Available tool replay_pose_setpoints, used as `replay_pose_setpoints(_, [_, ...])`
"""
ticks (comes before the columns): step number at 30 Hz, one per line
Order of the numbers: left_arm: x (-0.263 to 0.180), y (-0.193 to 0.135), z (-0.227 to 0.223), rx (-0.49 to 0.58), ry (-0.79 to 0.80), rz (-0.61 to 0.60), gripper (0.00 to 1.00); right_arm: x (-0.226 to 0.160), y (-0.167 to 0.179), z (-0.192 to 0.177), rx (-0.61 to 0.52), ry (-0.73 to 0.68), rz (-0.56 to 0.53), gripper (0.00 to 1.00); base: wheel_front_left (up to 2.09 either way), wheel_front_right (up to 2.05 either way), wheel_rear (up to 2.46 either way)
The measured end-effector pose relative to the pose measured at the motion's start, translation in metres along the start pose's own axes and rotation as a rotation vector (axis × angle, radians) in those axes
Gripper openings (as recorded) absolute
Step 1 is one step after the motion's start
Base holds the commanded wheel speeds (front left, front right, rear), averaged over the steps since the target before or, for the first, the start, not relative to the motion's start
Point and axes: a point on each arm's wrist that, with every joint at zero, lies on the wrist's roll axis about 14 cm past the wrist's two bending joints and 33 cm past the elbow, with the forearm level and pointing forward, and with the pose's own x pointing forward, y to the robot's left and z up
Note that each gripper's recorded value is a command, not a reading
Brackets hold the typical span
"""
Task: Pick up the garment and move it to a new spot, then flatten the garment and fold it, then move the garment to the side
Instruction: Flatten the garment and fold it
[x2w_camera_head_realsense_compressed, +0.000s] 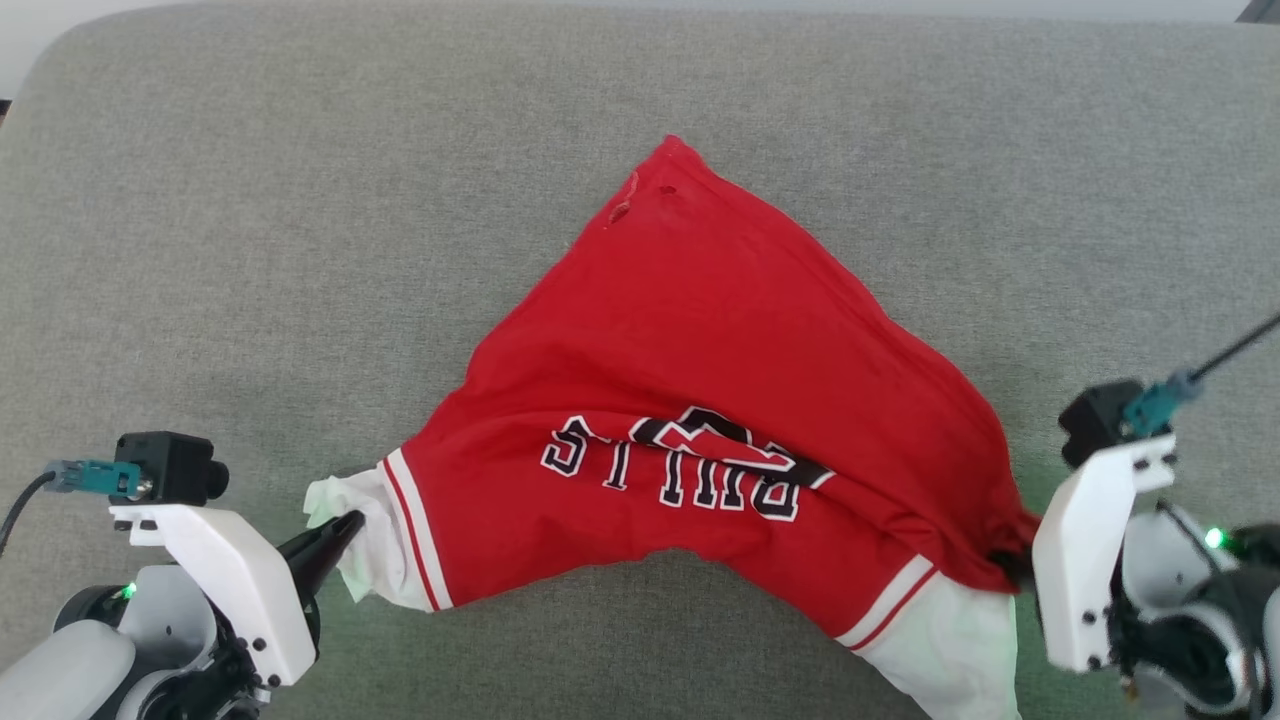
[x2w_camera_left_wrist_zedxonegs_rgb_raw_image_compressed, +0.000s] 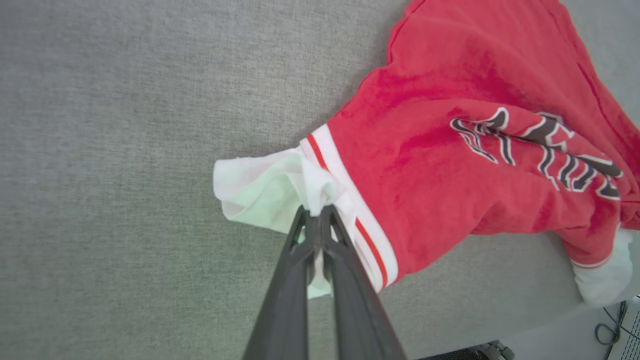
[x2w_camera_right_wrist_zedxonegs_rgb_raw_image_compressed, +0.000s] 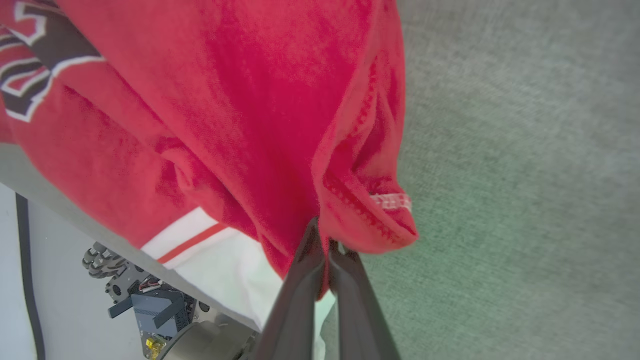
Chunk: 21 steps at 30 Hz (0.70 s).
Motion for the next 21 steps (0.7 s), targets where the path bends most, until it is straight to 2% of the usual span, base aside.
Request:
replay_pose_setpoints(4, [0.002,-0.002,-0.002,-0.007,0.005,-0.008,0.00,0.012,-0.003,-0.014,0.075,-0.013,-0.014,0.00,0.00,0.00,0.00])
replay_pose_setpoints(5, [0.002,-0.001,-0.003,-0.008,0.006,-0.008,0.00,0.015,-0.004,-0.015,0.084,-0.022,-0.021,1.00,0.00,0.00,0.00])
replay_pose_setpoints(12, [0.001,-0.001,-0.005,-0.011,0.004,-0.013,0.00,0.008,-0.006,0.006,0.057,-0.123,-0.049,1.00,0.00,0.00,0.00])
replay_pose_setpoints(21, [-0.001,0.001,-0.005,-0.016,-0.009,-0.011,0.00,-0.050,0.015,0.079,-0.032,-0.404,-0.035,1.00,0.00,0.00,0.00])
